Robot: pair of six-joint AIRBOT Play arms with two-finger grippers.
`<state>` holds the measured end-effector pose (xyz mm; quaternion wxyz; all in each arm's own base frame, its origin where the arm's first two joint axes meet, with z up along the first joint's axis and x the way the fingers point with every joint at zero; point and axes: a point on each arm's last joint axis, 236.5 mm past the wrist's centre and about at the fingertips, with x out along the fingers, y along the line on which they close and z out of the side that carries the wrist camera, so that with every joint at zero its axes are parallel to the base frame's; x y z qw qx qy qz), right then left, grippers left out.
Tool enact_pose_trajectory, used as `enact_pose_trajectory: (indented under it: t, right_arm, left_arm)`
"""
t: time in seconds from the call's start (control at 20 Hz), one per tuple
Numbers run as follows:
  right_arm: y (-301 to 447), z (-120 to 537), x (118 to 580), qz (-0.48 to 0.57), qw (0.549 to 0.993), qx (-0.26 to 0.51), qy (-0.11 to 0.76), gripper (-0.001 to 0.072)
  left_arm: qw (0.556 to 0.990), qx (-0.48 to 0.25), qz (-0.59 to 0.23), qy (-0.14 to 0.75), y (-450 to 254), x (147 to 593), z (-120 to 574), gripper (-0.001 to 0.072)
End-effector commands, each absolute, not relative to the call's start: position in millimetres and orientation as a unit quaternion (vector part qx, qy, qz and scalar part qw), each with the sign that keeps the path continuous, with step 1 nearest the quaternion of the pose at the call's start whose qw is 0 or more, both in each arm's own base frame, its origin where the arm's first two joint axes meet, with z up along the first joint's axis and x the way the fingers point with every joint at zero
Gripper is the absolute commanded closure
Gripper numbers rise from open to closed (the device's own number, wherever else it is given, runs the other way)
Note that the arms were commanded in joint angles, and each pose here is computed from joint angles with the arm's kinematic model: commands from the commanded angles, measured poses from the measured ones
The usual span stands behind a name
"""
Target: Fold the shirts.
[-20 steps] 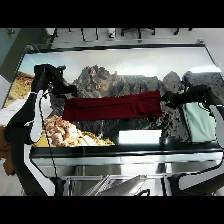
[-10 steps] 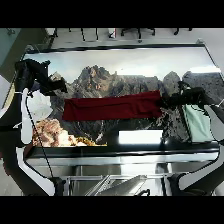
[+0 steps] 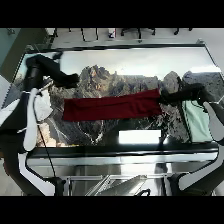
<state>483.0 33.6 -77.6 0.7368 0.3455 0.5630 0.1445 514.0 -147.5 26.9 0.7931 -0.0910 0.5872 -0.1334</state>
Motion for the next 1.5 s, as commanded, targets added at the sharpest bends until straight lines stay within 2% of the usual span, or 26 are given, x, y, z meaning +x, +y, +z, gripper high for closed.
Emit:
enact_pose_trajectory:
  t: [0.0, 0.2, 0.4, 0.55, 0.7, 0.9, 1.1, 1.2, 1.35, 1.45]
  right_arm:
    - [46, -8, 485, 0.198, 0.751, 0.327, 0.539, 0.0695]
    - [56, 105, 485, 0.244, 0.793, 0.293, 0.476, 0.0694]
    - [76, 188, 469, 0.280, 0.815, 0.262, 0.433, 0.0694]
    - [94, 208, 459, 0.295, 0.816, 0.252, 0.428, 0.0694]
    - [108, 201, 444, 0.309, 0.795, 0.249, 0.458, 0.0694]
    - [117, 195, 439, 0.310, 0.789, 0.241, 0.473, 0.0694]
    - [124, 190, 437, 0.309, 0.780, 0.248, 0.484, 0.0694]
    - [132, 189, 438, 0.315, 0.777, 0.250, 0.484, 0.0694]
    - [173, 195, 449, 0.328, 0.785, 0.254, 0.461, 0.0693]
    - [232, 190, 457, 0.355, 0.786, 0.247, 0.443, 0.0693]
  left_arm:
    - [0.813, -0.064, -0.194, 0.545, -244, 507, -2, 0.0689]
    - [0.805, -0.022, -0.263, 0.532, -355, 471, -56, 0.0690]
    - [0.780, 0.002, -0.301, 0.549, -424, 444, -91, 0.0689]
    - [0.769, -0.047, -0.323, 0.550, -464, 441, -90, 0.0690]
    - [0.757, -0.112, -0.328, 0.553, -477, 436, -89, 0.0689]
    - [0.723, -0.104, -0.316, 0.605, -448, 427, -92, 0.0689]
    - [0.697, -0.074, -0.316, 0.639, -369, 433, -36, 0.0689]
    - [0.713, -0.079, -0.289, 0.634, -298, 446, 13, 0.0690]
    - [0.780, -0.083, -0.190, 0.590, -164, 461, 98, 0.0690]
    - [0.820, -0.110, -0.137, 0.545, -95, 453, 151, 0.0690]
